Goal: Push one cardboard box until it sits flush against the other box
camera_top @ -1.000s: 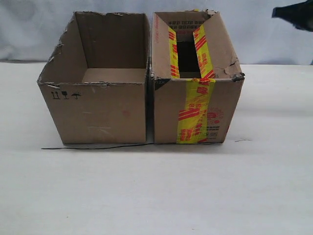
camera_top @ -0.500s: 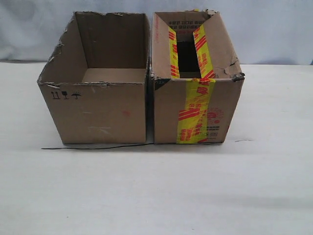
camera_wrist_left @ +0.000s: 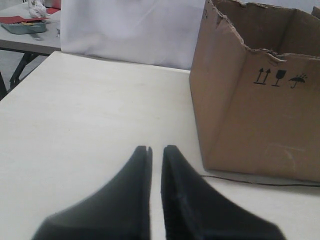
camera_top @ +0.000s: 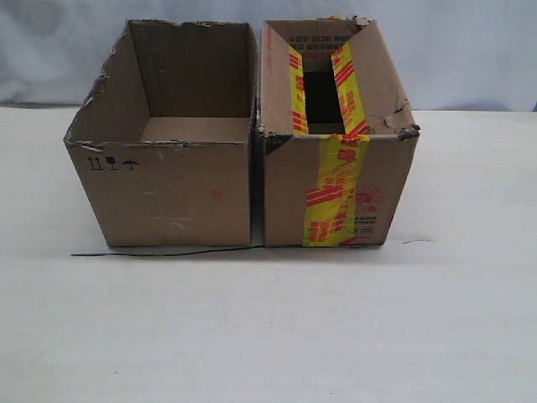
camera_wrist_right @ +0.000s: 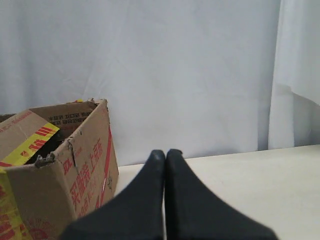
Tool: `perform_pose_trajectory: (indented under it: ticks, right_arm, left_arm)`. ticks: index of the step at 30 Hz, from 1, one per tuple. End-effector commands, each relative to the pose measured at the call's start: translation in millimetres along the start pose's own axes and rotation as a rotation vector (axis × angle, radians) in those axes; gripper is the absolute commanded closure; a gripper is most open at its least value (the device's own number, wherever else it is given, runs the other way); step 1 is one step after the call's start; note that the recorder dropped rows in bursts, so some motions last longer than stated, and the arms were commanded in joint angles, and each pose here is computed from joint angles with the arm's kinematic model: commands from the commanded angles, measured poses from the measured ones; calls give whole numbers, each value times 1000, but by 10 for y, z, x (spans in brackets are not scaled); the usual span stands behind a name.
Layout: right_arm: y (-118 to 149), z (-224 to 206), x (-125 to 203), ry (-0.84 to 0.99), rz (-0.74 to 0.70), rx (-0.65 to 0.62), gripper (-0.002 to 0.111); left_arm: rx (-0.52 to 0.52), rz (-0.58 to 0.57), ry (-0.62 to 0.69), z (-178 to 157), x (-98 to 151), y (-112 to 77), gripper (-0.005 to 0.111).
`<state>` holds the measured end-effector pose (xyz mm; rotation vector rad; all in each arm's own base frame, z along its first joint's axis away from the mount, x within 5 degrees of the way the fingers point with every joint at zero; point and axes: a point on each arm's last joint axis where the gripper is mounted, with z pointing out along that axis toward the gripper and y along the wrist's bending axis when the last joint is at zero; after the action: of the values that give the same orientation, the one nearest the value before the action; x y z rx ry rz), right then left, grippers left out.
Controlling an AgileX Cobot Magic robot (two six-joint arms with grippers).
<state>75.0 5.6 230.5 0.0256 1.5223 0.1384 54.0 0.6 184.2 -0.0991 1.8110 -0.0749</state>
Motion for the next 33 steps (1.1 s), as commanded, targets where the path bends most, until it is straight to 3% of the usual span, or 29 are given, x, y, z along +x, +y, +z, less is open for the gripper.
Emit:
perform_pose_trajectory:
  ticks: [1,13,28,33]
  right_arm:
    - [-19,-120,126,-50,77,1,108]
    - [-40,-171,282,107,-19,25,108]
    - [-41,-175,281,104,-16,26,108]
    - [0,-203,277,91,-12,-45,108]
  left_arm:
    - [1,1,-22,0,-13,-1,107]
    - [1,1,-22,0,-13,-1,107]
    - [1,1,-22,0,-13,-1,107]
    - [1,1,-22,0,-13,-1,107]
